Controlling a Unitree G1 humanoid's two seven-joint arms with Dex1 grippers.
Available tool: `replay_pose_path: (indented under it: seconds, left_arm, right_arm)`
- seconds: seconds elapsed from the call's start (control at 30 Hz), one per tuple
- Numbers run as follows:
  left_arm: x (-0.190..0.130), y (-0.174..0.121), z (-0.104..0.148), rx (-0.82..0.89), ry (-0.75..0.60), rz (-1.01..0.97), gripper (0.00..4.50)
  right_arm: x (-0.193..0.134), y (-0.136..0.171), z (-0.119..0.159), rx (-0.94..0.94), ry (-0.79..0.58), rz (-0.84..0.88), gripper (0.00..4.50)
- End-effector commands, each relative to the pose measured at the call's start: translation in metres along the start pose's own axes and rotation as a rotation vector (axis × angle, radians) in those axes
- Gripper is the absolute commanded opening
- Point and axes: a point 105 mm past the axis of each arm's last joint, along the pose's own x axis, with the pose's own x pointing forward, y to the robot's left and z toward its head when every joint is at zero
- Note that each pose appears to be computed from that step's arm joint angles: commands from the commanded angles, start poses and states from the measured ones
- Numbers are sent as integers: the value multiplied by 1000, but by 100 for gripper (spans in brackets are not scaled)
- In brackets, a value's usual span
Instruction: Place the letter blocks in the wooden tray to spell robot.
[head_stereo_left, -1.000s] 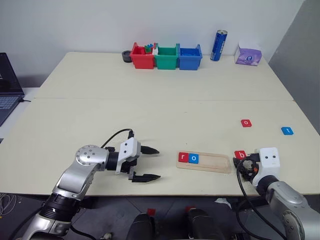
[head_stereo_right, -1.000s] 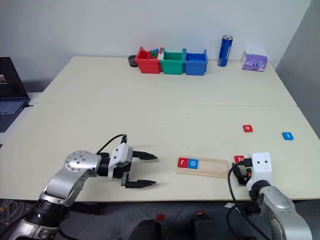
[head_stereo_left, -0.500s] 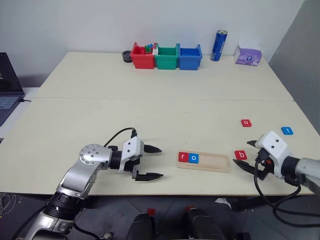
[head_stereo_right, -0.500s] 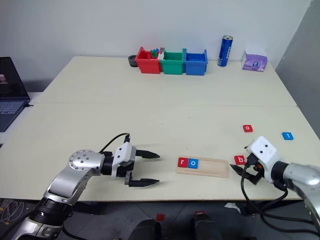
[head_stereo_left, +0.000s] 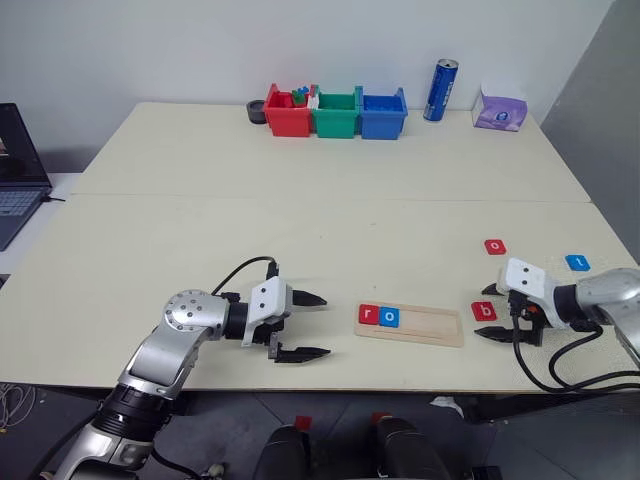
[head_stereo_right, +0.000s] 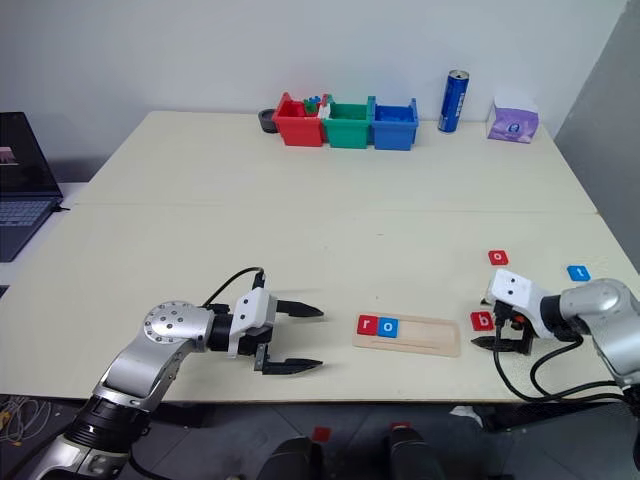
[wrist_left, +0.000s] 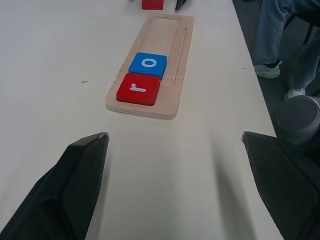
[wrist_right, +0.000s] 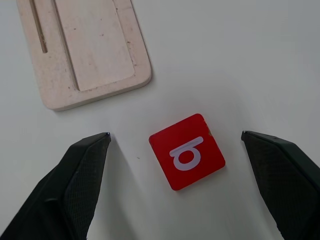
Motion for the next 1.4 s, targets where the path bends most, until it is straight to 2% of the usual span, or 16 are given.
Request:
replay_pose_path:
  seconds: [0.03,0.13,0.27,0.3,0.4,0.57,0.87,1.07,1.4]
  left_arm:
    - [2,-2,8,36,-13,-1,450]
    - [3,-2,10,38,-14,2,450]
    - [3,-2,12,39,-13,4,450]
    - [3,-2,12,39,-13,4,450]
    - [3,-2,13,38,-10,7,450]
    - [-1,0,11,37,6,21,450]
    - [-4,-1,5,28,20,38,450]
    - [-5,-2,3,30,24,46,450]
    - [-5,-2,1,36,26,61,450]
  right_arm:
    - [-1,-4,2,-18,11,28,409]
    - [1,-4,1,-9,15,40,323]
    - [2,-4,-1,-7,17,43,171]
    - [1,-4,0,-8,13,42,144]
    - [-4,-3,7,-24,-5,44,146]
    - [-16,12,46,-78,-109,63,146]
    - [21,41,90,-119,-173,111,146]
    - [38,42,98,-120,-163,128,146]
    - [44,43,95,-138,-129,142,146]
